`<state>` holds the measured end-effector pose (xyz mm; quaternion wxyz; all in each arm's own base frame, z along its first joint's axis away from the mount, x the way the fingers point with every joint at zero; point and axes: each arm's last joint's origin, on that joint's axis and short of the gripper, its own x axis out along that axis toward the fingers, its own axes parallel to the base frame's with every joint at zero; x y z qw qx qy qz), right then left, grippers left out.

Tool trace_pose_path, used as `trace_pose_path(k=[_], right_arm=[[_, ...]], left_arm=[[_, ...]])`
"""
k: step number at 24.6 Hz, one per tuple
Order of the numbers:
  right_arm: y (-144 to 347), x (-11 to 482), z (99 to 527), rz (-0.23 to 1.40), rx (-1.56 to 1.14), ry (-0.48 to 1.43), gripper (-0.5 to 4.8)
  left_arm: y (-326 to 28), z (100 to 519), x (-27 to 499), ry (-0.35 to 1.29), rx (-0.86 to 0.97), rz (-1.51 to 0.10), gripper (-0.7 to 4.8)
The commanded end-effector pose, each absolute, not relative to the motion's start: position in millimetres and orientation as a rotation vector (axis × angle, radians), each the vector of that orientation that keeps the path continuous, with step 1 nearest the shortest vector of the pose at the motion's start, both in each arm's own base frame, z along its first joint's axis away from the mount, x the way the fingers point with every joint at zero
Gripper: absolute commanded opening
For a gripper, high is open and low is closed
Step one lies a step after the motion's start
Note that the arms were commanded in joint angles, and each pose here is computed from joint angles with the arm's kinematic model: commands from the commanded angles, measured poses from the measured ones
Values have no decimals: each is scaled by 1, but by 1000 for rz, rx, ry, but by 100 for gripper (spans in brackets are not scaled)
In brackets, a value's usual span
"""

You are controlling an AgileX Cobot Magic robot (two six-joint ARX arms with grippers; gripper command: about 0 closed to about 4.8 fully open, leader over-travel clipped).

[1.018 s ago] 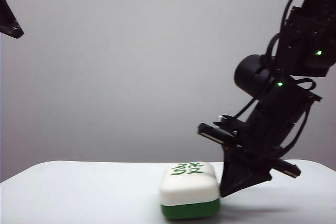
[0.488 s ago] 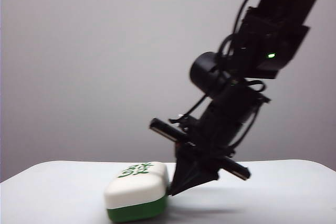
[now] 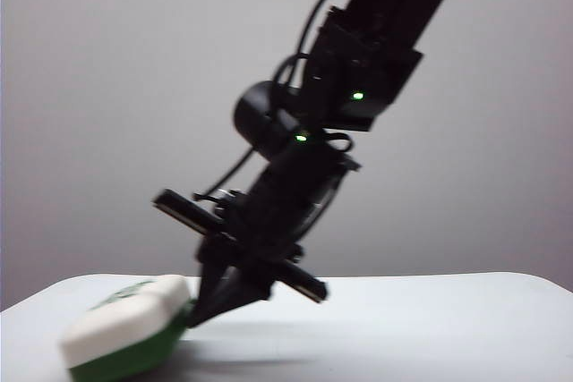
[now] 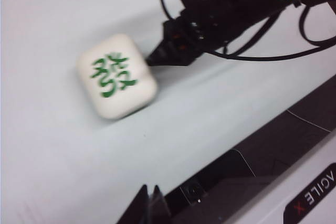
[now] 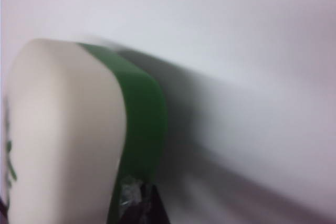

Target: Move the foam mahjong from the right side of the table to the left side of the table.

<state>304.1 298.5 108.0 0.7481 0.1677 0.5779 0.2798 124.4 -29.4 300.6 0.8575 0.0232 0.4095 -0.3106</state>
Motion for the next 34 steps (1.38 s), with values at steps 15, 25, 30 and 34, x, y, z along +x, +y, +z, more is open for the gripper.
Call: trace_pose_path(k=[15, 25, 30, 34], right_arm=[[345, 302, 95, 666, 379, 1315, -5], [313, 310, 129, 640, 230, 1325, -5], [289, 305, 170, 687, 71, 1293, -5], [267, 300, 225, 727, 35, 1159, -5]], left_arm=[[-25, 296, 106, 999, 40, -584, -5], [-22, 297, 103, 988, 90, -507, -5], [-22, 297, 103, 982, 107, -479, -5], [-21, 301, 109, 916, 136, -417, -5]])
